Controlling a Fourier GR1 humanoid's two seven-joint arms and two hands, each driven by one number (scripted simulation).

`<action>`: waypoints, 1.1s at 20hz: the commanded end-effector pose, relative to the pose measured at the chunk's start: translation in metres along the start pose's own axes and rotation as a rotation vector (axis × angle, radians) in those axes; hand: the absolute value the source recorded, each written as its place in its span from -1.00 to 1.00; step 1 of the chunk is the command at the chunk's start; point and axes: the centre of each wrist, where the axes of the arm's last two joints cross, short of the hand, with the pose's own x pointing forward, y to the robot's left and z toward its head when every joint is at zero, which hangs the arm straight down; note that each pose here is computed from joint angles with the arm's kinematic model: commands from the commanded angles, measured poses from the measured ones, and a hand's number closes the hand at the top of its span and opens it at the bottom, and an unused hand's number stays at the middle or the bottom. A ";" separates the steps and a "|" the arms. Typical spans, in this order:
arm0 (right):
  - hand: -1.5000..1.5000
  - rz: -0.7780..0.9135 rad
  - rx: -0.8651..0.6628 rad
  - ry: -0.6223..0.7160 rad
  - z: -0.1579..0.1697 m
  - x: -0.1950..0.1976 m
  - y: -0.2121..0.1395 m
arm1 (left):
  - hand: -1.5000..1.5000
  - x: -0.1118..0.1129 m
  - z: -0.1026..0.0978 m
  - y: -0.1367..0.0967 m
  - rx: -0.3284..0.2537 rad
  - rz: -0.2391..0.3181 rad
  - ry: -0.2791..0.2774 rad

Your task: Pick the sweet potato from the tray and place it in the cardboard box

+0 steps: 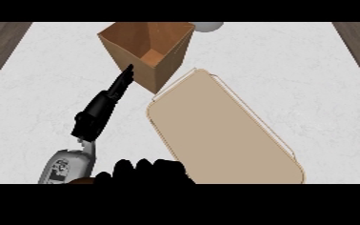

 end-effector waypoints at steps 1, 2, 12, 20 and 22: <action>1.00 -0.056 -0.086 0.160 0.005 0.006 -0.027 | 0.00 0.006 -0.002 0.002 0.014 -0.002 0.026; 1.00 -0.059 -0.087 0.164 0.001 0.008 -0.030 | 0.00 0.009 0.000 0.005 0.009 -0.007 0.023; 1.00 -0.064 -0.177 0.289 -0.032 -0.005 -0.048 | 0.00 -0.003 0.003 -0.002 0.009 0.013 0.008; 1.00 -0.115 -0.186 0.326 -0.091 -0.006 -0.069 | 0.00 0.010 0.002 -0.001 -0.008 0.003 -0.008; 1.00 -0.124 -0.177 0.323 -0.103 -0.012 -0.070 | 0.00 -0.001 -0.003 0.002 -0.004 0.011 0.004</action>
